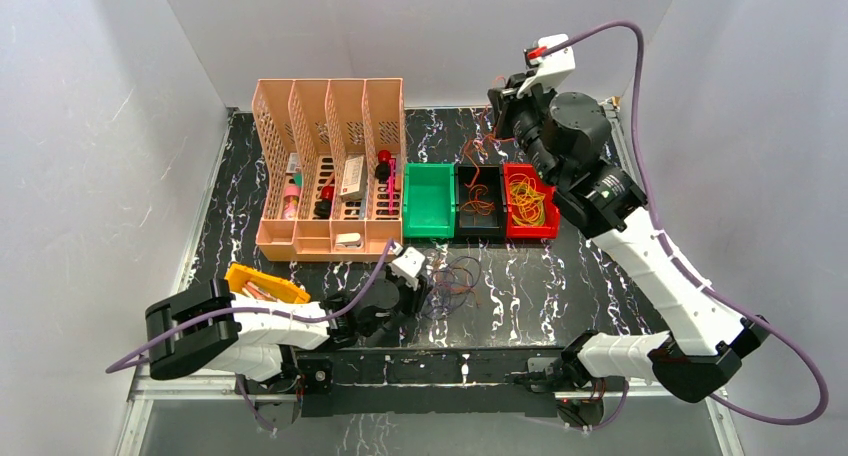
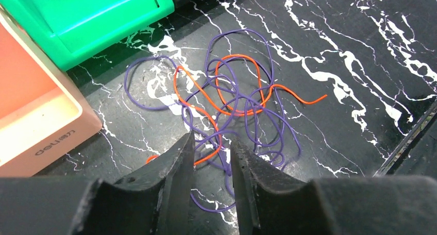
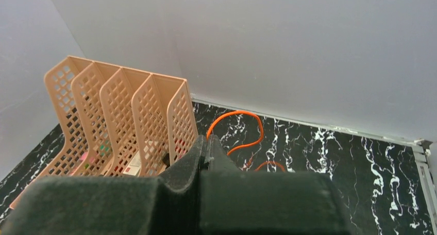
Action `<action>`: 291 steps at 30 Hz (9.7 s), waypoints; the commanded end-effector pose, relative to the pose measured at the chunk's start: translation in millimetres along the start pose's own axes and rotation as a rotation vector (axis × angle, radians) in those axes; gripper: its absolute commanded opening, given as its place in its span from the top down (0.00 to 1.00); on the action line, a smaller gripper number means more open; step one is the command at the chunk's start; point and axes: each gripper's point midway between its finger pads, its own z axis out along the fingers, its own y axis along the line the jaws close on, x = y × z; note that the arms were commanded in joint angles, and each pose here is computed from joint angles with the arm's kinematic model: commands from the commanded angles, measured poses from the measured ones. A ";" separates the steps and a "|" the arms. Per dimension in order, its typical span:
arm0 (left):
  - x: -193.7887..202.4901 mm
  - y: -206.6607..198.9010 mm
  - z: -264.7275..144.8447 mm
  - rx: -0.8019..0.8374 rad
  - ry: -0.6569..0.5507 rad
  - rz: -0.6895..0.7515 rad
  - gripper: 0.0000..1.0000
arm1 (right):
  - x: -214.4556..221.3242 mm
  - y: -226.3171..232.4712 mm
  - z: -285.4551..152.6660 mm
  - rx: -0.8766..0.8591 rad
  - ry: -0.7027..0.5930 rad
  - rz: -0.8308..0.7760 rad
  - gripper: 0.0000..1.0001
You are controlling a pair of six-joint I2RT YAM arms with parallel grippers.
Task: Untangle the cables
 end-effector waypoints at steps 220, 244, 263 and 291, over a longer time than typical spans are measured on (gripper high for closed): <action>-33.3 7.8 36.5 -0.087 0.313 -0.223 0.33 | 358.7 19.5 -127.3 -0.340 0.857 0.439 0.59; -20.4 7.9 27.3 -0.067 0.340 -0.220 0.37 | 414.7 34.9 -100.4 -0.357 0.946 0.334 0.63; -58.2 13.8 12.6 -0.018 0.163 -0.135 0.23 | 372.2 36.0 -91.7 -0.367 0.827 0.286 1.00; -153.8 -42.5 -4.9 0.379 -0.423 0.153 0.07 | 241.2 70.4 -116.7 -0.619 0.644 0.318 1.00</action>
